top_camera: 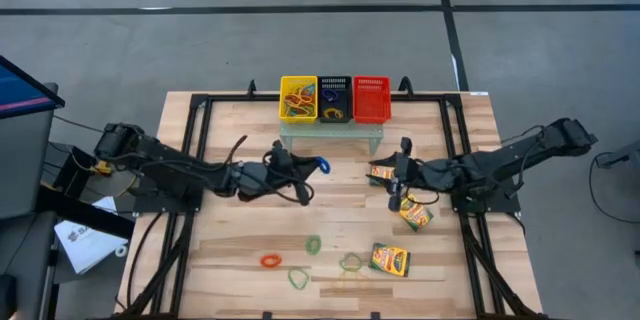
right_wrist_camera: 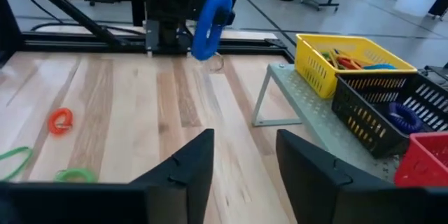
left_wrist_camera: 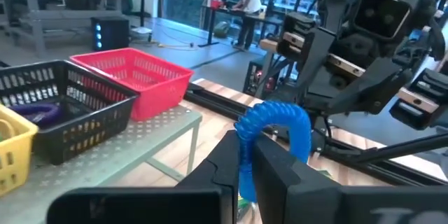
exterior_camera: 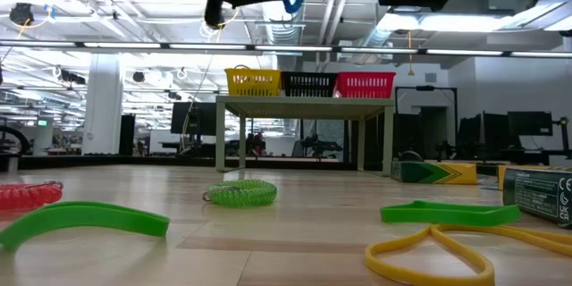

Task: Pick & Place Office Desk Supplies
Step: Put the dark blue spring keychain into the black bin on the shelf

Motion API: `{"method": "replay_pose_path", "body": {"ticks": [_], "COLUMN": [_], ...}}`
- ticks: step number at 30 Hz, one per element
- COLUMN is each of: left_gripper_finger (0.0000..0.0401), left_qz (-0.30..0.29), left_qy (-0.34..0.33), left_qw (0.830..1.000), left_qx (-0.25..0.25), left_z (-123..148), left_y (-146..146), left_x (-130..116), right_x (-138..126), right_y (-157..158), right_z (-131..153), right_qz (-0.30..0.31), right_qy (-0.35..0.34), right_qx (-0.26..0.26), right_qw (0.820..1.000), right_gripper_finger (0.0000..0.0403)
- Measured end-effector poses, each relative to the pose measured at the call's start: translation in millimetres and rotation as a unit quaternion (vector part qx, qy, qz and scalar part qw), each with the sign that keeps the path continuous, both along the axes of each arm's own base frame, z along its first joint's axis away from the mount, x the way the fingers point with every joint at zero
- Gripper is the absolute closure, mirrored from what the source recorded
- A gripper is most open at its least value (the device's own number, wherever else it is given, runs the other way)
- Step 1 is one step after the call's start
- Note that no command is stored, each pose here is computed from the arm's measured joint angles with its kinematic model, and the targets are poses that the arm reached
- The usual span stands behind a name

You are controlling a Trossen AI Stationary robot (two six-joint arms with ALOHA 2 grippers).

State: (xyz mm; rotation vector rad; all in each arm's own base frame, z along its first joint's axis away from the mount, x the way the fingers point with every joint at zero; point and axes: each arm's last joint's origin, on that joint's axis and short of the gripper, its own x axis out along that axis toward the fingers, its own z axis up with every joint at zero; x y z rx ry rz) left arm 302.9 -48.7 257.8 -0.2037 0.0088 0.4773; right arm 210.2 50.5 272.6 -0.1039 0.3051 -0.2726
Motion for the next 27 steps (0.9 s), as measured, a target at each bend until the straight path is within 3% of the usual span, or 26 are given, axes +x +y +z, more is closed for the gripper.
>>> {"method": "replay_pose_path", "body": {"ticks": [4,11,18,23,27], "left_gripper_finger": [0.0385,0.0385,0.0384,0.0384,0.0384], "left_qz": [0.001,-0.082,-0.006,0.047,0.066], "left_qy": [0.002,-0.027,-0.004,0.050,0.077], "left_qw": [1.000,0.995,0.991,0.989,0.988], "left_qx": [0.000,0.048,0.137,0.130,0.121], "left_z": [-3,12,52,70,65], "left_y": [6,39,100,148,174], "left_x": [3,12,20,19,20], "right_x": [-1,-2,-3,-3,-2], "right_y": [0,-1,0,1,-1], "right_z": [1,3,3,3,3], "right_qz": [0.001,0.001,-0.001,0.000,-0.003], "right_qy": [-0.002,-0.008,-0.012,-0.012,-0.011], "right_qx": [0.001,0.006,0.020,0.020,0.019], "right_qw": [1.000,1.000,1.000,1.000,1.000], "right_gripper_finger": [0.0241,0.0250,0.0258,0.0262,0.0262]}}
